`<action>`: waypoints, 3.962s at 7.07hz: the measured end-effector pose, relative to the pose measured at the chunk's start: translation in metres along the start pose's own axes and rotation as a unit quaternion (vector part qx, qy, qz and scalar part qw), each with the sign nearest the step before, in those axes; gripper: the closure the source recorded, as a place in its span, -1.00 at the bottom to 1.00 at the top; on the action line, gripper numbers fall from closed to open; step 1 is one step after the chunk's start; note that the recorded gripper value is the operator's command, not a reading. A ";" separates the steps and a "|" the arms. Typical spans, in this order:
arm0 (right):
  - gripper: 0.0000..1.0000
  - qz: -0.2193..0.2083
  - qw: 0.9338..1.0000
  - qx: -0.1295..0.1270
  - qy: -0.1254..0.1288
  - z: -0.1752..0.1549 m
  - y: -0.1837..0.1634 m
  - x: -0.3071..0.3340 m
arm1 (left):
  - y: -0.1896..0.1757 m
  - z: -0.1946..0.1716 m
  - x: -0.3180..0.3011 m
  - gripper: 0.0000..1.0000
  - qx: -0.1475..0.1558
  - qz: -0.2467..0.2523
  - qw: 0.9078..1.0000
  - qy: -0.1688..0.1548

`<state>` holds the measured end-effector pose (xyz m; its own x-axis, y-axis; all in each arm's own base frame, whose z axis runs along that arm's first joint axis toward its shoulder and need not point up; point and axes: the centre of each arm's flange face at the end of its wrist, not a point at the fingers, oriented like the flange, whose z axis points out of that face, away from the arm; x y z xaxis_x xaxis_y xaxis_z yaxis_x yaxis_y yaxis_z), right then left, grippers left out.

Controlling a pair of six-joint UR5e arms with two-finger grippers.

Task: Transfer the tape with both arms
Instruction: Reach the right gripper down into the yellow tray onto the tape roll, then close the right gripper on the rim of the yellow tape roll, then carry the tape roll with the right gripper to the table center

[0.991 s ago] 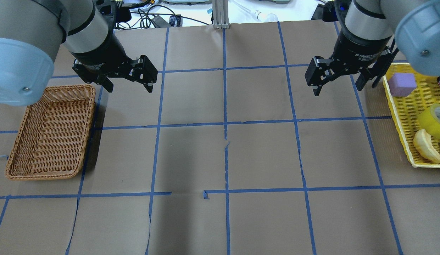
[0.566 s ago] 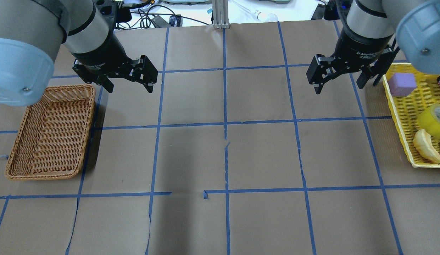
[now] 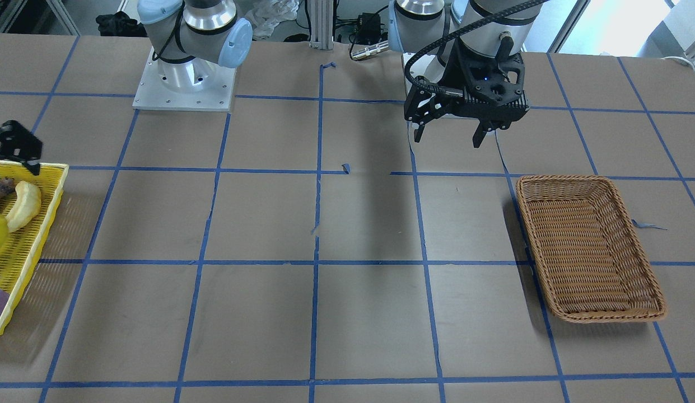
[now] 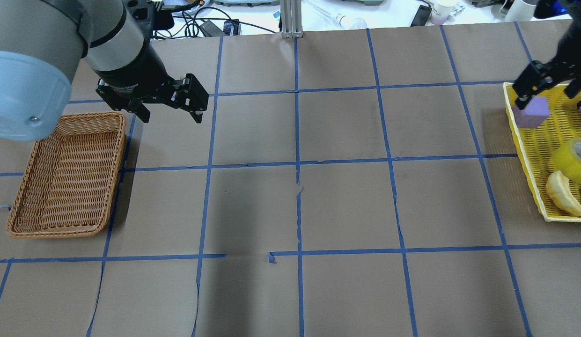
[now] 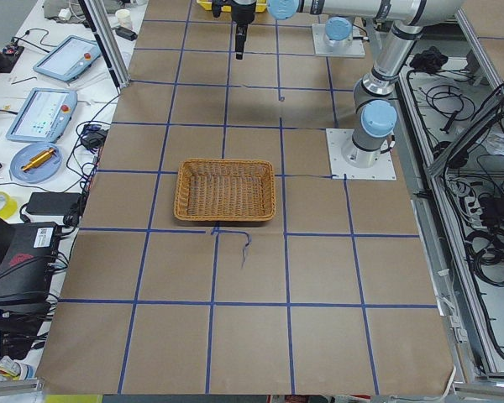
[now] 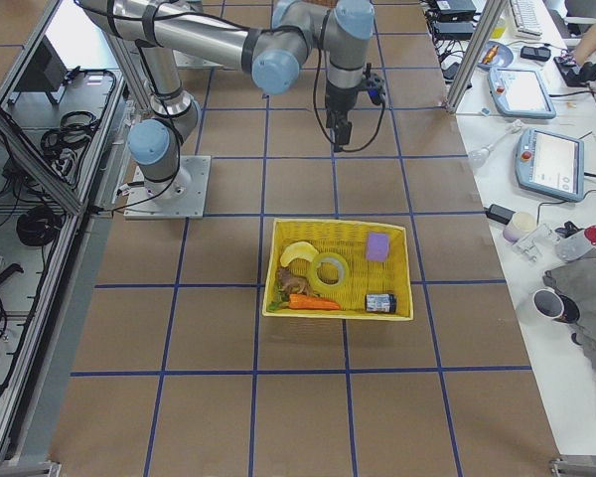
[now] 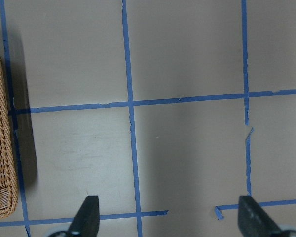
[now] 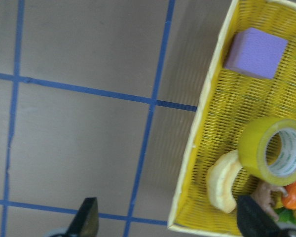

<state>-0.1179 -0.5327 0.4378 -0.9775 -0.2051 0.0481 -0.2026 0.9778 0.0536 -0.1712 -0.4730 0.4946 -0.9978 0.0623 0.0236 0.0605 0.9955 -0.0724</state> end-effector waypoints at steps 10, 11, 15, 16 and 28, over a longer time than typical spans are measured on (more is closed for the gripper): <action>0.85 0.007 0.989 -0.015 -0.145 0.227 0.042 0.200 | 0.002 0.000 0.000 -1.00 -0.003 0.001 1.000 0.000; 1.00 0.014 0.989 -0.018 -0.147 0.229 0.043 0.199 | 0.003 -0.001 0.000 -1.00 -0.004 0.000 1.000 0.000; 1.00 0.022 0.992 -0.014 -0.122 0.199 0.044 0.197 | 0.005 -0.001 -0.001 -1.00 -0.006 0.001 1.000 -0.007; 1.00 0.027 0.994 -0.008 -0.106 0.169 0.043 0.186 | 0.006 0.000 -0.002 -1.00 -0.007 0.002 1.000 -0.016; 1.00 0.188 0.978 0.072 -0.062 0.147 -0.027 -0.501 | 0.008 -0.001 -0.009 -1.00 -0.009 -0.001 1.000 -0.021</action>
<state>0.3690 -0.4501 0.2652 -0.9822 0.1680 -0.0839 0.1751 0.9808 -0.0864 -0.1615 -0.4652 0.4947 -0.9982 0.0567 -0.0175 0.0576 0.9968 -0.0554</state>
